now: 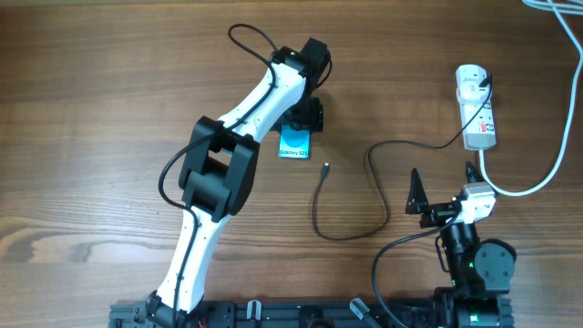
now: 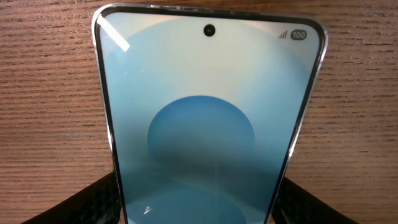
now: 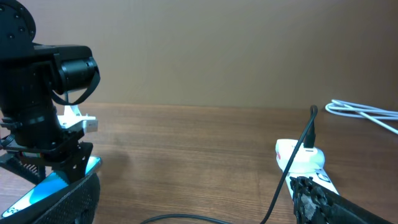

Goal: Plug charger to phone and switch on socket

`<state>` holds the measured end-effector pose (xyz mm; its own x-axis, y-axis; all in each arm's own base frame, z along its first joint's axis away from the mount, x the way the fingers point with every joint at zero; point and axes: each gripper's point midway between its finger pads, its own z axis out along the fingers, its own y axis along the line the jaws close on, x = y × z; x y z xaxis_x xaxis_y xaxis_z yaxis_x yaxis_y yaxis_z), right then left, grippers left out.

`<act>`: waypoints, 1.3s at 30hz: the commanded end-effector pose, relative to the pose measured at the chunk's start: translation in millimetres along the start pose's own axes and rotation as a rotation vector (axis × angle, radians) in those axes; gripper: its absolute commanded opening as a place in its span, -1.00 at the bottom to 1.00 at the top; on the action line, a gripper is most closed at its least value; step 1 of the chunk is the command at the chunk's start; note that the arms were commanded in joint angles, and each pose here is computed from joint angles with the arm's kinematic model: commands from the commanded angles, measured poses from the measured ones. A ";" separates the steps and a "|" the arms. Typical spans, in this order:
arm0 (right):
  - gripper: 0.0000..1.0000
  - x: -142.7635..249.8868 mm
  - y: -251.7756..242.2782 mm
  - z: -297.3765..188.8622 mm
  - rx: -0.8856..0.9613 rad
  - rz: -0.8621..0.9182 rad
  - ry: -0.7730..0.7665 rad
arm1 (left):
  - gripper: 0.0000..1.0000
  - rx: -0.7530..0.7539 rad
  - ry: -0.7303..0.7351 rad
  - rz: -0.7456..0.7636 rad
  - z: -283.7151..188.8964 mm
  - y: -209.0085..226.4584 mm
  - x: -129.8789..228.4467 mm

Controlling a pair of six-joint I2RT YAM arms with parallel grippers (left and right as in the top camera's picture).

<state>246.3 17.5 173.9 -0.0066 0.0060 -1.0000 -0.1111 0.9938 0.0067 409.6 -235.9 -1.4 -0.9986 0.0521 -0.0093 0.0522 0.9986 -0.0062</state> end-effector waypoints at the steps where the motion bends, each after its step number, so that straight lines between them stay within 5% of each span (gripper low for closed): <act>1: 1.00 -2.1 0.4 -0.3 0.001 -0.007 -0.010 | 0.56 0.018 -0.006 0.004 -11.4 -3.1 2.4; 11: 1.00 -2.1 0.4 -0.3 0.001 -0.007 -0.010 | 0.57 0.091 -0.105 0.006 -97.2 -3.9 8.7; 20: 1.00 -2.1 0.4 -0.3 0.001 -0.007 -0.010 | 0.67 0.424 -0.096 -0.021 -193.4 -12.4 37.0; 22: 1.00 -2.1 0.4 -0.3 0.001 -0.007 -0.010 | 0.99 0.375 -0.115 -0.033 -189.1 -3.7 32.3; 28: 1.00 -2.1 0.4 -0.3 0.001 -0.007 -0.010 | 1.00 0.085 -0.154 -0.158 -139.1 -0.7 23.4; 39: 0.99 -2.1 0.4 -0.3 0.001 -0.007 -0.010 | 1.00 -0.039 -0.079 -0.067 -42.5 -1.7 3.7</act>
<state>246.3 17.5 173.9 -0.0066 0.0060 -1.0000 -0.1111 0.9938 0.0067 398.8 -250.5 56.5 -0.9953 -0.0259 -0.0936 -0.0238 0.9995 -0.0230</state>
